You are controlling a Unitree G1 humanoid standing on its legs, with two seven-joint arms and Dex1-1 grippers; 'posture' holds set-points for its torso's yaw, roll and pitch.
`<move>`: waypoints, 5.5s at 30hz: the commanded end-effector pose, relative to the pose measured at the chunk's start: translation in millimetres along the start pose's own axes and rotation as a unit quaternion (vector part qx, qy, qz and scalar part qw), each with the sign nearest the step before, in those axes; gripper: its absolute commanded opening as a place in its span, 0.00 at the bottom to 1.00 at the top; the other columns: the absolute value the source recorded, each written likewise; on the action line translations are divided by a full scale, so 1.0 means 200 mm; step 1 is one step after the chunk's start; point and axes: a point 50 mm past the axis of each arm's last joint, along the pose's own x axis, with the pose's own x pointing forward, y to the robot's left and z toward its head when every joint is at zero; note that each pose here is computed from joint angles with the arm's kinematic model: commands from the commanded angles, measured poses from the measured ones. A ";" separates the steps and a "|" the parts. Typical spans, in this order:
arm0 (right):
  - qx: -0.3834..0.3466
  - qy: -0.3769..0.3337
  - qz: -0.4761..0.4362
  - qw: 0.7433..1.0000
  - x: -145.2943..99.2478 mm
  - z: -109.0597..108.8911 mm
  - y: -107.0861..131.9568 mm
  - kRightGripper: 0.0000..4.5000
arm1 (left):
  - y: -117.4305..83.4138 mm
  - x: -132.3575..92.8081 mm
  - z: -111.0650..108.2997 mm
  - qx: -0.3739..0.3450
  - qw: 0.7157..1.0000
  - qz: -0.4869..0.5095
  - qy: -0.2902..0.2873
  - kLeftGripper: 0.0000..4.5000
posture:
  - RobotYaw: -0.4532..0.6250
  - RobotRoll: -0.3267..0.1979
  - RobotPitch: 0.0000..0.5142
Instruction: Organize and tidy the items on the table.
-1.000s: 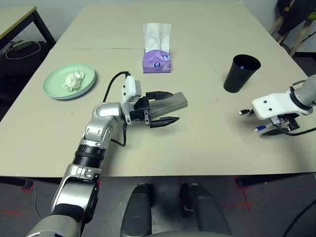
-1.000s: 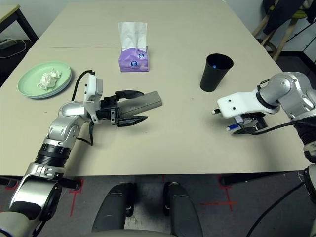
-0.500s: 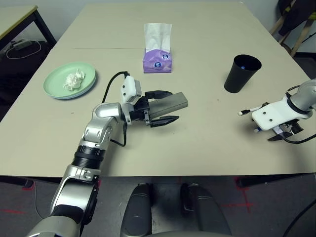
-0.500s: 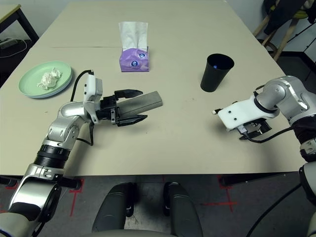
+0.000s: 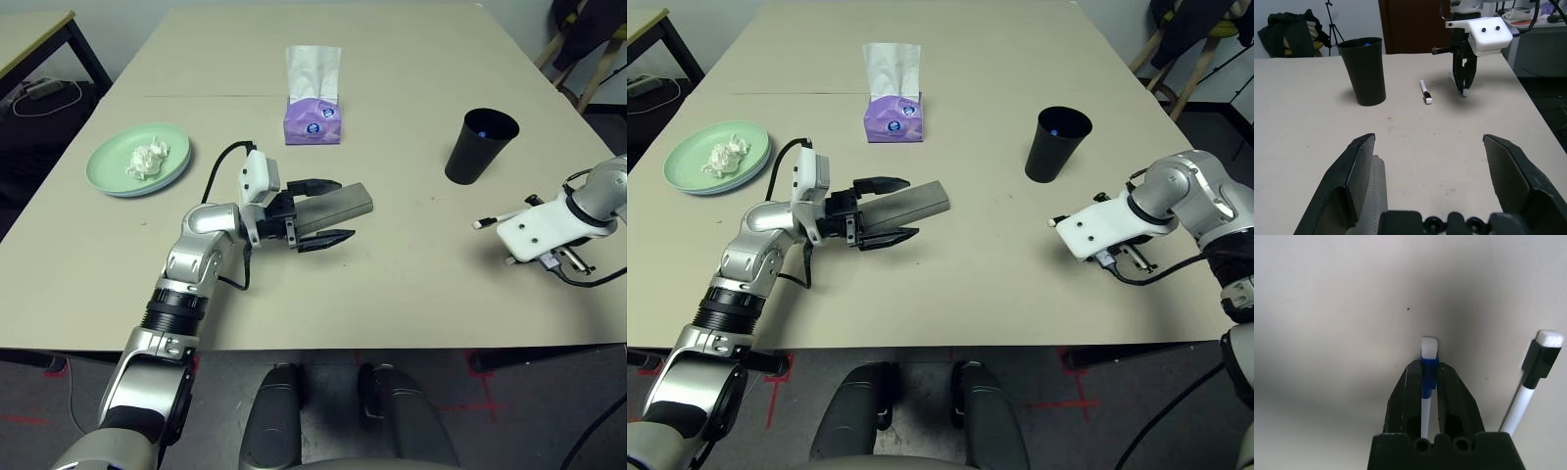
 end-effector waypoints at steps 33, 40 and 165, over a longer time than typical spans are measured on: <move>0.395 -0.543 -0.612 0.418 -0.36 0.18 -0.34 0.06 | 0.10 -0.02 -0.04 -0.010 0.990 0.141 0.008 1.00 | 0.49 0.62 0.24; 0.474 -0.452 -0.650 0.387 -0.27 0.09 -0.34 0.06 | 0.09 -0.02 -0.04 -0.005 0.993 0.122 0.006 1.00 | 0.49 0.62 0.25; 0.381 -0.461 -0.705 0.380 -0.41 0.12 -0.41 0.09 | 0.08 -0.03 -0.04 0.003 0.994 0.110 0.014 1.00 | 0.50 0.62 0.25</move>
